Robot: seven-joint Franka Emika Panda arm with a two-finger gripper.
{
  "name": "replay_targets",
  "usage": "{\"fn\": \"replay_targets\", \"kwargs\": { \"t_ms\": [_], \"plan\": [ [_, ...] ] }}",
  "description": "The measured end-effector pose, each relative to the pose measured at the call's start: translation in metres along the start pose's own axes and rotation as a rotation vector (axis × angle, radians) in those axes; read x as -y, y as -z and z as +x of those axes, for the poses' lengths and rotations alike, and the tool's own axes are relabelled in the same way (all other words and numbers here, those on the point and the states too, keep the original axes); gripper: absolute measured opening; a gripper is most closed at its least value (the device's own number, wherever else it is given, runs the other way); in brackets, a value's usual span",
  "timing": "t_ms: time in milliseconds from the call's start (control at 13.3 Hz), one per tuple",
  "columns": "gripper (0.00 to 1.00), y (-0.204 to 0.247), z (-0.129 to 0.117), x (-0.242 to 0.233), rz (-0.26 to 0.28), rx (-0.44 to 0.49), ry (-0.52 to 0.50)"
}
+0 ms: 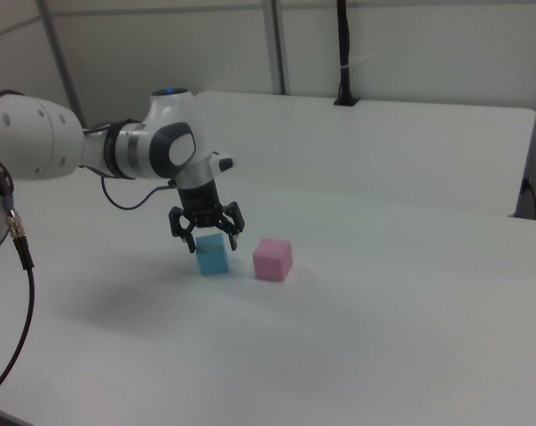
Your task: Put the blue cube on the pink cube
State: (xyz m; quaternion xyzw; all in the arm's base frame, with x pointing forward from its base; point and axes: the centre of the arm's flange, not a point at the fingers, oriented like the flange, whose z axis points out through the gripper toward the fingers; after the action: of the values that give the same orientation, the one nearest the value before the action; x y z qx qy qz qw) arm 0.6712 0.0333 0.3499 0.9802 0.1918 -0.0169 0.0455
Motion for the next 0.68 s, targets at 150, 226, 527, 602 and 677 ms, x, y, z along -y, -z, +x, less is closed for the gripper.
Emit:
{"fn": "replay_targets", "kwargs": {
  "t_ms": [150, 226, 527, 602, 677],
  "plan": [
    [1.00, -0.012, 0.003, 0.000, -0.001, -0.001, 0.003],
    [0.96, -0.013, 0.004, 0.000, 0.000, 0.000, 0.002],
    [0.59, -0.012, 0.018, 0.021, 0.009, -0.051, -0.112],
    [0.59, -0.008, 0.018, 0.020, 0.008, -0.059, -0.135],
    [0.58, 0.004, 0.017, 0.014, 0.005, -0.067, -0.169]
  ]
}}
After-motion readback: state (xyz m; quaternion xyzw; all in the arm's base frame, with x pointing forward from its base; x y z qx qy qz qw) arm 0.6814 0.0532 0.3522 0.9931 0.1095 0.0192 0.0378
